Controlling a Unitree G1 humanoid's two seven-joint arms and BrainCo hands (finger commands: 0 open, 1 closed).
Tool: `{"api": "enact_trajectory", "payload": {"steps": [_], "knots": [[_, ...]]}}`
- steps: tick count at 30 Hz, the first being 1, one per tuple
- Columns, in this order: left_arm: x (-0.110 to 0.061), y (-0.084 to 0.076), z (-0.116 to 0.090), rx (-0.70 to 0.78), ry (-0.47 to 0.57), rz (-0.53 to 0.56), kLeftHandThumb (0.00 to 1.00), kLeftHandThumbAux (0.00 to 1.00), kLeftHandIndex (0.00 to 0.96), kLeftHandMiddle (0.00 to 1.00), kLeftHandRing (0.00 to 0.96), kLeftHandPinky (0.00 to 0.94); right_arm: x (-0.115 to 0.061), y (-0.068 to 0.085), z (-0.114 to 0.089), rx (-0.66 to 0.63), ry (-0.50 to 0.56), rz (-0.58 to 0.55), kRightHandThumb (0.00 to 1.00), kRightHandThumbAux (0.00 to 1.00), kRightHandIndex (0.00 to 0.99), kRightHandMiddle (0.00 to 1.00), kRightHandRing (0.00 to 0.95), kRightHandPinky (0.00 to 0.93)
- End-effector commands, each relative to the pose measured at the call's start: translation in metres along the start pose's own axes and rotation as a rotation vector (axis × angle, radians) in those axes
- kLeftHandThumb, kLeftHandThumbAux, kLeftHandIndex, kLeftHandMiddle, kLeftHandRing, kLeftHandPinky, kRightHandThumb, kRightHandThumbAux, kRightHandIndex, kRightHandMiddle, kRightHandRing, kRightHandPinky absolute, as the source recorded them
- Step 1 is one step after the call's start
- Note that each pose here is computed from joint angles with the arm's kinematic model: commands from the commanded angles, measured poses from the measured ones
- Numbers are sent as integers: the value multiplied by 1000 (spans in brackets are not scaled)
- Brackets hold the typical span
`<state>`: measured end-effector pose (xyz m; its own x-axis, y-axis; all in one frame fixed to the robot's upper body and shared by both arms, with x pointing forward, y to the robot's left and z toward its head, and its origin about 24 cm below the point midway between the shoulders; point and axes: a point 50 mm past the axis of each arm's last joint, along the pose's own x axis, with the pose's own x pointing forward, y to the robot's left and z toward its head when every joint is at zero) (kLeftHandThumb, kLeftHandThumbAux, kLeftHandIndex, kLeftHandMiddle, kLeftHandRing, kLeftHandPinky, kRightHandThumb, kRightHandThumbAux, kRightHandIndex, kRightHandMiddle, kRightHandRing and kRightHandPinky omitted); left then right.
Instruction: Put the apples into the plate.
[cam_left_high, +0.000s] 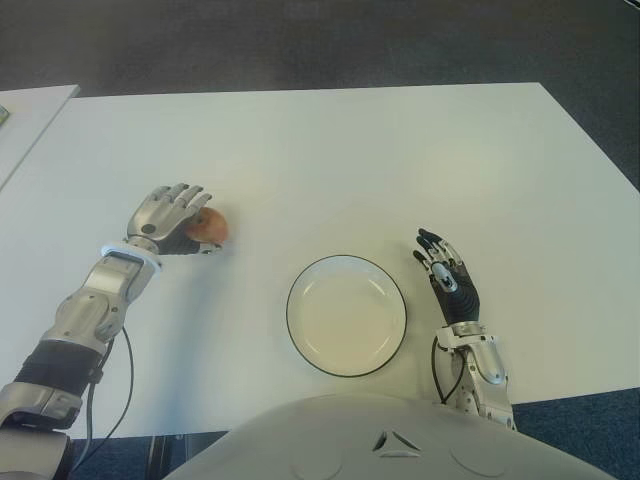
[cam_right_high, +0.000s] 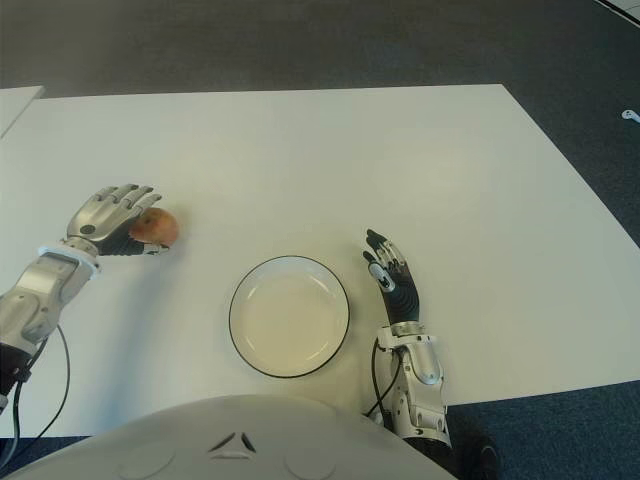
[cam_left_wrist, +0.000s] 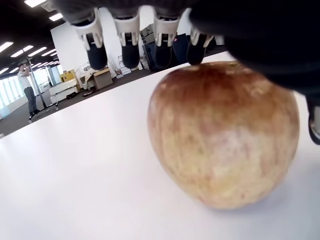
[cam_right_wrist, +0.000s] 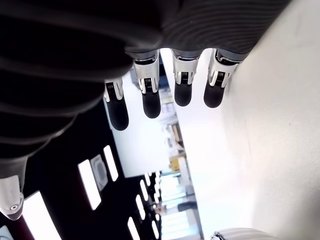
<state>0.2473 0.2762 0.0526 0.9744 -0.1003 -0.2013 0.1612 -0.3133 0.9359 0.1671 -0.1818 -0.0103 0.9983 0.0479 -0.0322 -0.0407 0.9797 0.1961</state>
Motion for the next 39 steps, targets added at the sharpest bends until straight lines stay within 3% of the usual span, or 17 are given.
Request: {"api": "enact_trajectory", "payload": {"steps": [1,15,26,39], "knots": [[3,-5,0,22,13,-23,254,319,0,0,0,0,-6,-3,-7,-3,51,-12,223,508,188,132,52,30],[8,-10,3,-12,39,-39,287,340,0,0,0,29,-8,-5,-7,-18,50,-11,216,513,194,134,54,35],[17,-30,6,-64,51,-42,261,360,0,0,0,46,-10,-10,-7,-11,43,-27,231,511,219,137,51,27],[7,-39,8,-63,50,-100,300,418,3,0,0,81,-12,-16,-7,-12,54,-52,269,521,229,134,46,14]]}}
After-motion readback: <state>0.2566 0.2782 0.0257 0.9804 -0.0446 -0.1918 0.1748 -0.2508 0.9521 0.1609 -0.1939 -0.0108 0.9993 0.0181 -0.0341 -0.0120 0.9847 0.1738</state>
